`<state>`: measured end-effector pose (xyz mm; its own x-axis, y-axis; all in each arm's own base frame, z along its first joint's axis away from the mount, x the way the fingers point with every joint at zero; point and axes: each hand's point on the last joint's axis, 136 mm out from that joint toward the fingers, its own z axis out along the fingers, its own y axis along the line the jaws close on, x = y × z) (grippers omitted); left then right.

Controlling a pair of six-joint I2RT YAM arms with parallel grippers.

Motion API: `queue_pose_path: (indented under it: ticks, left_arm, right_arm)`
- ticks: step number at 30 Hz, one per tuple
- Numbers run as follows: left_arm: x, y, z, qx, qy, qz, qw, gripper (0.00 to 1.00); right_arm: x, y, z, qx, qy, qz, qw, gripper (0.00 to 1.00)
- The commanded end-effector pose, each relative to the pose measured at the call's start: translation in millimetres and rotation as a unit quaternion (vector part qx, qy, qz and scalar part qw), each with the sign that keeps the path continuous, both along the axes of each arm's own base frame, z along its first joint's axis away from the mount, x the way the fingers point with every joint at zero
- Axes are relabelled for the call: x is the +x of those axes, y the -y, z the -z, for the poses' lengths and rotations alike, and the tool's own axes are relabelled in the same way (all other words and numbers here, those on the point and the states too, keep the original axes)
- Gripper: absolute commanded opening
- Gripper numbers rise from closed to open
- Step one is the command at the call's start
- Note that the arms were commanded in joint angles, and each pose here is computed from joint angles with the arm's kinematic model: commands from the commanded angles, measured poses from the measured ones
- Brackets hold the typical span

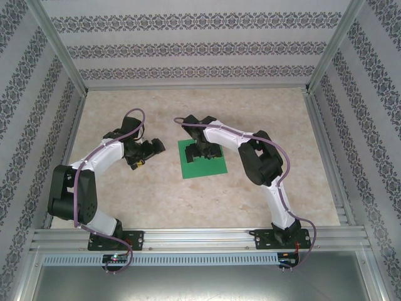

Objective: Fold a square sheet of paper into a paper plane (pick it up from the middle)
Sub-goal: Fold the square sheet of paper in half at the center of the table.

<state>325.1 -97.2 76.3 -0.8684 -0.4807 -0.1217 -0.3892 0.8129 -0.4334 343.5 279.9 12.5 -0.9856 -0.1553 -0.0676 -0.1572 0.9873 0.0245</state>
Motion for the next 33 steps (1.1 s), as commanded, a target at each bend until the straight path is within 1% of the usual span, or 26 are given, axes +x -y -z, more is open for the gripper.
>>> queue_pose_path:
  ticks: [1,6,13,17,20,22,23,24,26,27,29,31,33]
  left_arm:
    - [1.7,-0.6,-1.0,-0.014,-0.001,-0.015,1.0,1.0]
    - [1.6,0.5,-3.4,-0.015,0.003,-0.017,1.0,1.0]
    - [-0.5,13.5,1.5,-0.045,0.004,-0.009,0.999,1.0]
    - [2.2,22.7,-1.5,-0.064,0.016,-0.002,0.998,1.0]
    - [5.1,28.4,-4.9,-0.083,0.036,-0.011,0.996,1.0]
    - [7.2,33.2,-10.1,-0.105,0.055,-0.017,0.993,0.99]
    - [7.8,35.6,-12.9,-0.116,0.065,-0.017,0.991,0.99]
    - [9.0,38.0,-16.2,-0.127,0.076,-0.019,0.989,0.99]
    - [10.3,41.1,-22.4,-0.144,0.095,-0.02,0.985,0.98]
    - [10.9,42.5,-26.1,-0.152,0.104,-0.02,0.983,0.98]
    - [12.5,46.5,-33.2,-0.167,0.118,-0.016,0.979,0.96]
    - [13.5,52.1,-40.8,-0.182,0.129,-0.007,0.975,0.95]
    - [14.8,56.9,-45.0,-0.192,0.135,0.0,0.972,0.94]
  right_arm:
    - [-15.7,20.6,39.7,-0.04,-0.048,0.011,0.998,0.94]
    - [-13.8,26.1,41.1,-0.039,-0.044,0.017,0.998,0.88]
    - [-6.5,20.2,30.3,-0.007,-0.026,0.021,0.999,0.78]
    - [-0.9,7.9,7.6,0.038,0.001,0.024,0.999,0.67]
    - [1.7,-5.9,-12.7,0.093,0.02,0.036,0.995,0.52]
    - [0.0,-19.3,-26.6,0.143,0.027,0.047,0.988,0.43]
    - [-1.2,-26.8,-32.2,0.172,0.028,0.051,0.983,0.39]
    - [-4.0,-38.7,-39.2,0.216,0.024,0.052,0.975,0.35]
    - [-5.7,-58.2,-56.6,0.295,0.027,0.053,0.954,0.28]
    - [-7.1,-68.3,-67.8,0.339,0.027,0.053,0.939,0.27]
    - [-7.7,-81.0,-86.2,0.402,0.03,0.053,0.914,0.27]
    - [-10.1,-91.9,-106.2,0.468,0.03,0.05,0.882,0.29]
    - [-10.0,-96.3,-114.6,0.505,0.026,0.049,0.861,0.3]
